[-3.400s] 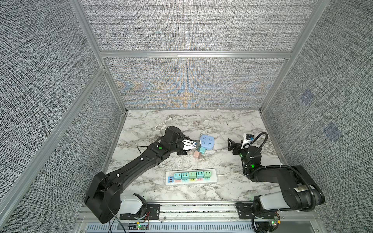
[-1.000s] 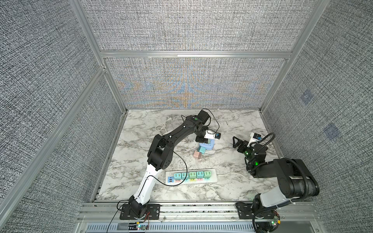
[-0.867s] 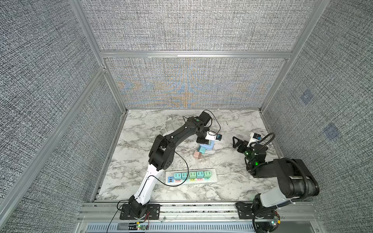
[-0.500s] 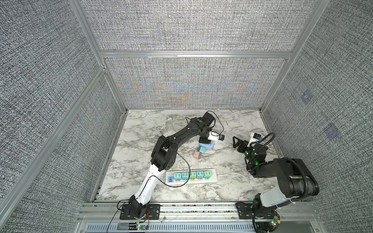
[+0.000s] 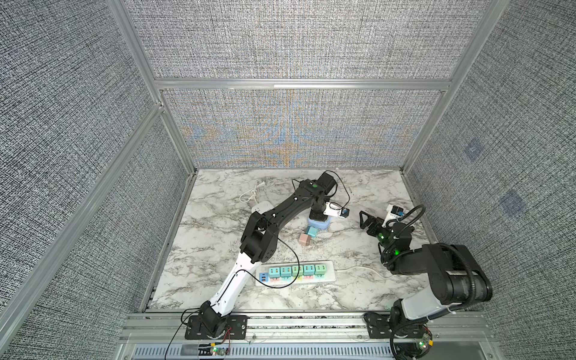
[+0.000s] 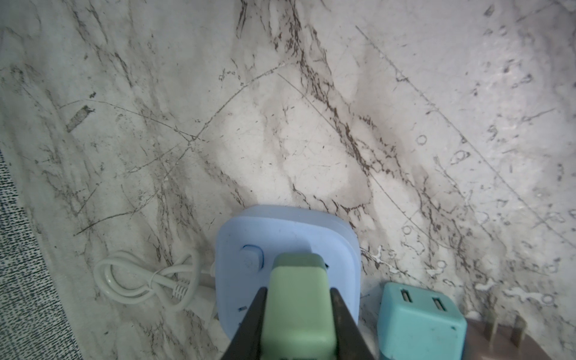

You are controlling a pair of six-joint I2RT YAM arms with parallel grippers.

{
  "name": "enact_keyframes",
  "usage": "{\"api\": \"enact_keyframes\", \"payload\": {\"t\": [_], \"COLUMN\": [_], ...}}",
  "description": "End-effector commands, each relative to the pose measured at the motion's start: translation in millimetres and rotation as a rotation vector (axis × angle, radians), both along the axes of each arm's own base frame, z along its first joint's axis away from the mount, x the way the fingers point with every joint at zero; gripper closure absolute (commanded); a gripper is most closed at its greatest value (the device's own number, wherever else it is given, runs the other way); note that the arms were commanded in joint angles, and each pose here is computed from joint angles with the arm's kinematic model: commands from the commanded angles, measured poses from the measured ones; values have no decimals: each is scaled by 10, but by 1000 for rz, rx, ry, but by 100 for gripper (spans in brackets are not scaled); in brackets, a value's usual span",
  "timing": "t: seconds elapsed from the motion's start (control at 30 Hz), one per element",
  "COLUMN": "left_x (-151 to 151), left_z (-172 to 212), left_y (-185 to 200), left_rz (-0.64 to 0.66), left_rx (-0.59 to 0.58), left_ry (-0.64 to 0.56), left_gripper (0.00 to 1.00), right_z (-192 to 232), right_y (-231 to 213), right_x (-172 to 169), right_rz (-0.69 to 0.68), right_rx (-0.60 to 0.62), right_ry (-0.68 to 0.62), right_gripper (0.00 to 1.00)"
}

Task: Insert the plug
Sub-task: 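Lower the charger onto the blue socket and press it in with the left gripper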

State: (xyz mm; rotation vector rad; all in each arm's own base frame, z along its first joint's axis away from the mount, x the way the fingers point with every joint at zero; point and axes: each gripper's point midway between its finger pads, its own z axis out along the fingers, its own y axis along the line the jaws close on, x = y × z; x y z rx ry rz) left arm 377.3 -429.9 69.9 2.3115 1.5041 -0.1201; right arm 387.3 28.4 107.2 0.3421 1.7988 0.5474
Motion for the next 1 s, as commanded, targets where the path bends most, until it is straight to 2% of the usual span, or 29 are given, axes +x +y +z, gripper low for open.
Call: {"api": "enact_keyframes", "payload": {"t": [0.0,0.17,0.3,0.53,0.97], "left_x": [-375,-549,-571,-296,-103], "left_z": [-204,-133,-132,-262,-563], "left_y": [234,209,213,204,233], "left_rz": [-14,-18,-17,16,51], "left_rx": [141,120,123,109,131], "left_ry": [144,206,211,145,109], "left_gripper": [100,100,100,100,100], "right_z": [102,107,112,108,102], "right_y": [6,10,9,13,10], "right_x": [33,37,38,34,34], "right_rz": [3,7,9,12,16], "right_rx": [17,18,19,23,29], "right_ry": [-38,-41,-44,-42,-42], "right_gripper": [0,1,1,0,1]}}
